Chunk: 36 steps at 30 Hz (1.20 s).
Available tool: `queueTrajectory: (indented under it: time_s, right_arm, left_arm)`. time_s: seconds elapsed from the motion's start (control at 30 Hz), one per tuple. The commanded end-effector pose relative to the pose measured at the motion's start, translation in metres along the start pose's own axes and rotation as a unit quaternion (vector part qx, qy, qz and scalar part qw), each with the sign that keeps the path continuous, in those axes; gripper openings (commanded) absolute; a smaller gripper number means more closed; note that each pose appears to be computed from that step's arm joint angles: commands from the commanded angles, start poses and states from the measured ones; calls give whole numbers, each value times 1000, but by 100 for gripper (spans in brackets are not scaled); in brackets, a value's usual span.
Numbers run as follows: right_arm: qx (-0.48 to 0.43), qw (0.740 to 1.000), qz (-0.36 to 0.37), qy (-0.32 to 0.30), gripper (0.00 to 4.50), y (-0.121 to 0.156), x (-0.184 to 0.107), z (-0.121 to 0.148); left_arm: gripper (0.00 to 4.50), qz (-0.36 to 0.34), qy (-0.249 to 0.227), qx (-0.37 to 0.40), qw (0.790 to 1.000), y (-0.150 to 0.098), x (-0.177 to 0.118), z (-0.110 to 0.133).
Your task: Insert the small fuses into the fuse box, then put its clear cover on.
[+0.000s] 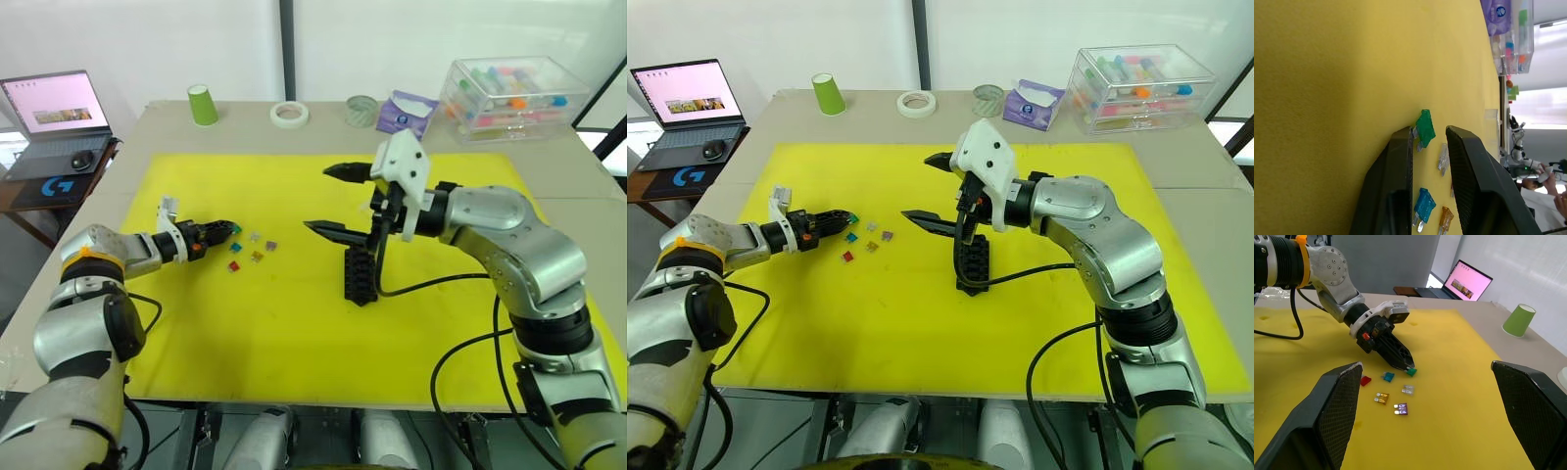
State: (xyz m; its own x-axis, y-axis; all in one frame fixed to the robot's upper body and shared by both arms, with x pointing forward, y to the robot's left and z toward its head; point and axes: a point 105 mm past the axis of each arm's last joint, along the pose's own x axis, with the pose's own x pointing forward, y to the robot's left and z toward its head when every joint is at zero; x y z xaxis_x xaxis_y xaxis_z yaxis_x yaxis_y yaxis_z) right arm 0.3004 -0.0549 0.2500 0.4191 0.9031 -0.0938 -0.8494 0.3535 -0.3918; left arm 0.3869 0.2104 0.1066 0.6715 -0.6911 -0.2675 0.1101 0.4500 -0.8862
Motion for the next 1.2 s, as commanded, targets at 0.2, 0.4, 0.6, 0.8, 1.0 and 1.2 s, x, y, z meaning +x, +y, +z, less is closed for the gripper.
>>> queueTrajectory:
  time_s: [0.2, 0.4, 0.6, 0.8, 1.0, 1.2]
  right_arm:
    - [-30, 999, -1, -15, 450, 3, -3, 14]
    - [-28, 999, -1, -17, 450, 3, -2, 14]
    - [-2, 1000, -7, -30, 450, 1, -6, 14]
    - [73, 996, -5, -57, 450, -3, -18, 17]
    - [193, 977, 2, -93, 450, -8, -35, 19]
    - [277, 953, 12, -118, 450, -14, -44, 24]
  left_arm:
    - [2, 15, 13, -9, 1000, 7, 0, -7]
    - [2, -2, 8, -19, 1000, 2, -3, -4]
    - [2, -77, -8, -15, 997, -30, -17, 13]
    - [2, -164, 12, 33, 986, -78, -34, 16]
    - [2, -267, 51, 144, 952, -151, -49, -7]
    - [2, -351, 7, 249, 902, -202, -53, -30]
